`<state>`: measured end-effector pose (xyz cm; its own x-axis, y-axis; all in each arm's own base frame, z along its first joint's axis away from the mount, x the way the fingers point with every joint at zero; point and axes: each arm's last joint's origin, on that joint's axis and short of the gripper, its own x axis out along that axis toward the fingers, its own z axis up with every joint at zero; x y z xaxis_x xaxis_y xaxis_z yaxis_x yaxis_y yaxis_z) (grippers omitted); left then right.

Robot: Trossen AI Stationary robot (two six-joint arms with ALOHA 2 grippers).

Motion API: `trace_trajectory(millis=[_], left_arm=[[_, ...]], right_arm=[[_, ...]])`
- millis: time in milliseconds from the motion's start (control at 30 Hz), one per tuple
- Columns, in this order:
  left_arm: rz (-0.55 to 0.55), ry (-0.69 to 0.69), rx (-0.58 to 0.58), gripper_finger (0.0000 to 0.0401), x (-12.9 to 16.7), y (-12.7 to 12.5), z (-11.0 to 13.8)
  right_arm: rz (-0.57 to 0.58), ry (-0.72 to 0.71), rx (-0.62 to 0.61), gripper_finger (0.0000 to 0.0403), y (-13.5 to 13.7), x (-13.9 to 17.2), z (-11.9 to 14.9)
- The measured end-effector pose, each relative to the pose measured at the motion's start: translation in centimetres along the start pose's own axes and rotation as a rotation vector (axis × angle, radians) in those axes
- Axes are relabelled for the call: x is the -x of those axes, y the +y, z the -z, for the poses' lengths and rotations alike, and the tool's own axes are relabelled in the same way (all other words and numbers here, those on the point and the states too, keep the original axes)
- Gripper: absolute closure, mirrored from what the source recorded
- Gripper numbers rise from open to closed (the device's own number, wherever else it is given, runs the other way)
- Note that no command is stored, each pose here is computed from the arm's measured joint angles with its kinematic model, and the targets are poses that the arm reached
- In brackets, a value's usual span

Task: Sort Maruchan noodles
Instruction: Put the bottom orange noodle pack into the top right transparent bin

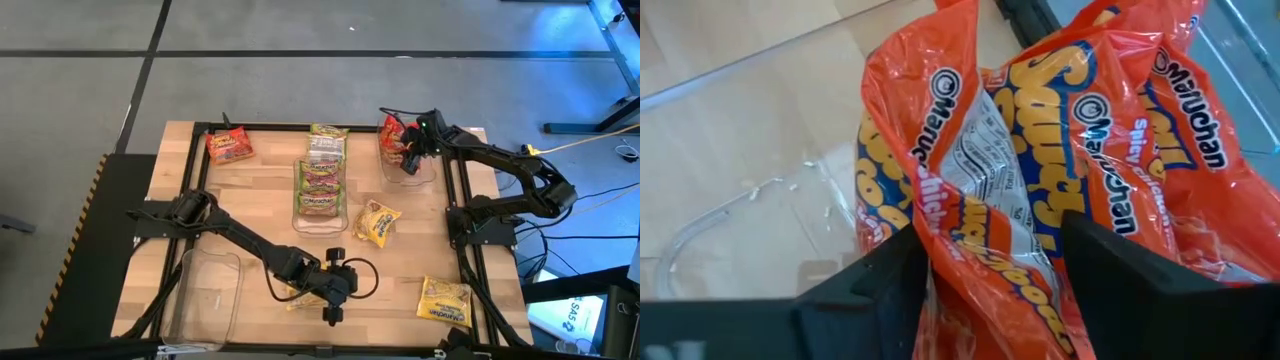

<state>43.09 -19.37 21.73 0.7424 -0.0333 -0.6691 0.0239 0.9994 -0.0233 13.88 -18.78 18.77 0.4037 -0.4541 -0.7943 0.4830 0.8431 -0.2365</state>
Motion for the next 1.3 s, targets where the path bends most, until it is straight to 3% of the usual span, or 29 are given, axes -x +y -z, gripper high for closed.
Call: trace_trajectory(millis=[367,1067,1300], left_arm=[[0.000,0.000,0.001,0.0305,0.0,0.0,0.0],[0.002,-0.008,0.003,0.0305,0.0,0.0,-0.1],[0.001,-0.008,0.004,0.0305,0.0,0.0,-0.1]], right_arm=[[0.087,-0.019,-0.026,0.0200,-0.7,2.2,-1.0],[0.049,0.075,-0.052,0.0204,-0.3,2.3,-0.3],[0.061,0.064,-0.091,0.0204,-0.8,4.6,-1.5]])
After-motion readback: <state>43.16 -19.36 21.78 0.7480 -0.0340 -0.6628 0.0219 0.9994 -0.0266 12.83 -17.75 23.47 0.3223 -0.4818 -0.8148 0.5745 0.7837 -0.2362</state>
